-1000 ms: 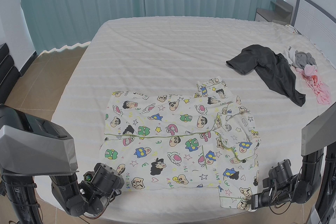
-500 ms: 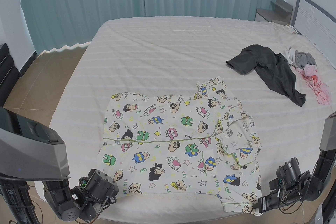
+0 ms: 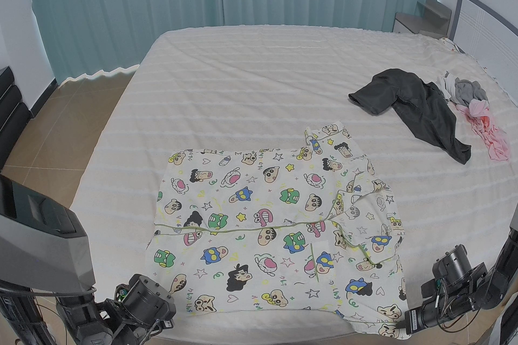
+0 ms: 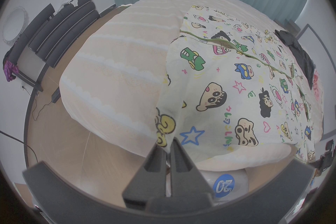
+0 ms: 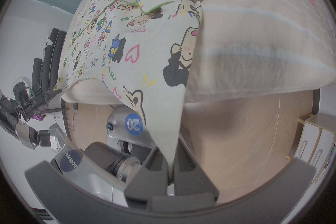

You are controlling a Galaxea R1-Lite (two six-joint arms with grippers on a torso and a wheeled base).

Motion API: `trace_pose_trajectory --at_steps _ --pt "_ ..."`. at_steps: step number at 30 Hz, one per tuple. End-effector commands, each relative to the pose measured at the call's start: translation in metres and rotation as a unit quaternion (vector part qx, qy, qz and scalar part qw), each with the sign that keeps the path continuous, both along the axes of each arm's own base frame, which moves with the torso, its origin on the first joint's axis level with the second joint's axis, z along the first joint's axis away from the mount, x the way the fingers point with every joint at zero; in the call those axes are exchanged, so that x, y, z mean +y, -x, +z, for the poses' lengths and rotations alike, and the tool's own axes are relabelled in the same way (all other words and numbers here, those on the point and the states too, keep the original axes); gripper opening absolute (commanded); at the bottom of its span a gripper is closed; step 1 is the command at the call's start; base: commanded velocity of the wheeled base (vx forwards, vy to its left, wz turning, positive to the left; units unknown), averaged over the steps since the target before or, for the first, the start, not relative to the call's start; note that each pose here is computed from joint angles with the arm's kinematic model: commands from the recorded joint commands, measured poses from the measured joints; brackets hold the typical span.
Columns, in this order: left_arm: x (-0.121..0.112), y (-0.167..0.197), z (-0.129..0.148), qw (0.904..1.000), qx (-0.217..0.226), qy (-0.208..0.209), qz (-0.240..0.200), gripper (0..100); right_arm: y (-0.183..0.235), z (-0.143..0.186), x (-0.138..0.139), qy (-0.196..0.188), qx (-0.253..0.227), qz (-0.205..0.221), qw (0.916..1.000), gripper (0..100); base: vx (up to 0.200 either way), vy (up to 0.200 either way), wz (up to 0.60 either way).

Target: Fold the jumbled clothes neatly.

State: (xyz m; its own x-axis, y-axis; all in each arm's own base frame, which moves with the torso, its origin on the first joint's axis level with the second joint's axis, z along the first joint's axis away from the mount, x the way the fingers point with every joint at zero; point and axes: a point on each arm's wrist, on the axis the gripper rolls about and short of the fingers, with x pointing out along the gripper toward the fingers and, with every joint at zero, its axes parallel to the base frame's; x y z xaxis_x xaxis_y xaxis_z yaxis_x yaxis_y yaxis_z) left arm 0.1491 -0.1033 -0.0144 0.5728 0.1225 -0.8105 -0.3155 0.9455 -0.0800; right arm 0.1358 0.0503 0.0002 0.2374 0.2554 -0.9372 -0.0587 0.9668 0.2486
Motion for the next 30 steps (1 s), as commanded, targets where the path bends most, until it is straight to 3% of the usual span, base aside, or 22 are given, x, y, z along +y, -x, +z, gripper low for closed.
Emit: trace_pose_trajectory --at_steps 1,15,18,23,26,30 --pt "0.001 0.006 0.001 1.0000 0.004 -0.004 -0.008 0 0.009 0.006 -0.002 -0.006 0.002 0.007 1.0000 0 0.000 0.000 0.00" --pt "0.007 0.014 0.004 0.9999 0.008 -0.002 -0.010 0 0.019 0.008 -0.005 -0.007 0.035 0.017 0.9992 0 0.000 0.000 0.00" --pt "0.005 0.012 0.008 0.9999 -0.004 0.010 -0.012 0 0.017 0.012 -0.004 -0.023 0.014 0.017 0.9995 0 0.000 0.000 0.00" --pt "-0.002 -0.001 0.023 0.9978 -0.048 0.044 -0.006 0 0.008 0.028 -0.004 -0.076 -0.062 0.009 0.9951 0 0.000 0.000 0.00" --pt "-0.005 -0.018 0.034 0.9943 -0.083 0.065 0.013 0 -0.005 0.042 -0.008 -0.097 -0.121 -0.013 0.9878 0 0.000 0.000 0.00" --pt "-0.001 -0.040 0.042 0.9912 -0.111 0.064 0.031 0 -0.019 0.058 -0.008 -0.124 -0.162 -0.039 0.9783 0 0.000 0.000 0.00"
